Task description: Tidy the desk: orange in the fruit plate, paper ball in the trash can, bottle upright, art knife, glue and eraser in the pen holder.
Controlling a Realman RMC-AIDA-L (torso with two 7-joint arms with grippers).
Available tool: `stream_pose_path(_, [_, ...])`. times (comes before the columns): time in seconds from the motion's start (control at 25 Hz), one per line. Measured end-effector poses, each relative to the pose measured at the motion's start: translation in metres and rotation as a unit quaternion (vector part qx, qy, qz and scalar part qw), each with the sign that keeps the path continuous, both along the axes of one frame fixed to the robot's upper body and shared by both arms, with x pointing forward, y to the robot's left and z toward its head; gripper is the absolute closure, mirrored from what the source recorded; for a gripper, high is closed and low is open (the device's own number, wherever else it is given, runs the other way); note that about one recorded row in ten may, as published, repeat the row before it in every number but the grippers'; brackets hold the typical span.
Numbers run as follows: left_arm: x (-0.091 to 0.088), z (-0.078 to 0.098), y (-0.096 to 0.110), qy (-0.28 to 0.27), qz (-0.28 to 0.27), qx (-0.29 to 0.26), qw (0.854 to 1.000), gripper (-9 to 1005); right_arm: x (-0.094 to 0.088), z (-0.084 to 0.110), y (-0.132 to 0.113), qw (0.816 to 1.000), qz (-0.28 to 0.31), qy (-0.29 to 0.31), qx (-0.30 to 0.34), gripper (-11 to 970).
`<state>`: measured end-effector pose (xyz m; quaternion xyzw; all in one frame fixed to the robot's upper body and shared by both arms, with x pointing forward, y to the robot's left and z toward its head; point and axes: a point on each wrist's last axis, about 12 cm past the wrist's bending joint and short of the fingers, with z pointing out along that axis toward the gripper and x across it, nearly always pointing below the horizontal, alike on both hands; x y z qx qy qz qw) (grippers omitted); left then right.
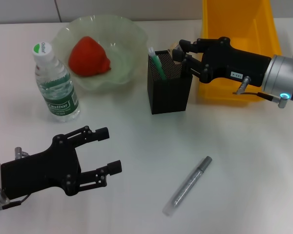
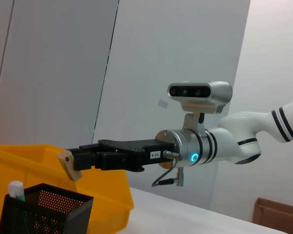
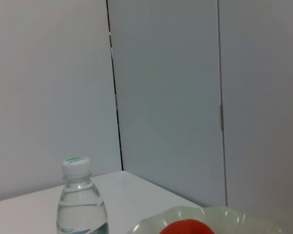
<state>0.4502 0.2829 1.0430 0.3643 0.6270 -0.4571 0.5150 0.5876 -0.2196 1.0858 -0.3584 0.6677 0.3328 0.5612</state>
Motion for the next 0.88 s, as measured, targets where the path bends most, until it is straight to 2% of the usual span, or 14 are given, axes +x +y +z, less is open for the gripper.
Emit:
stream_pose_path(0.56, [-0.0007,0.0,0.0002,0.0,0.0,-0.001,1.0,194,0.0017,0.0014,0.0008,1.0,0.0,0.004,0.002,530])
stream_pose_path(0.88, [-0.0006,0.0003,0.0002,0.001,-0.001,-0.002,1.0,195,0.0016,0.0049,0.0012,1.0,0.0,0.003,0.018,360])
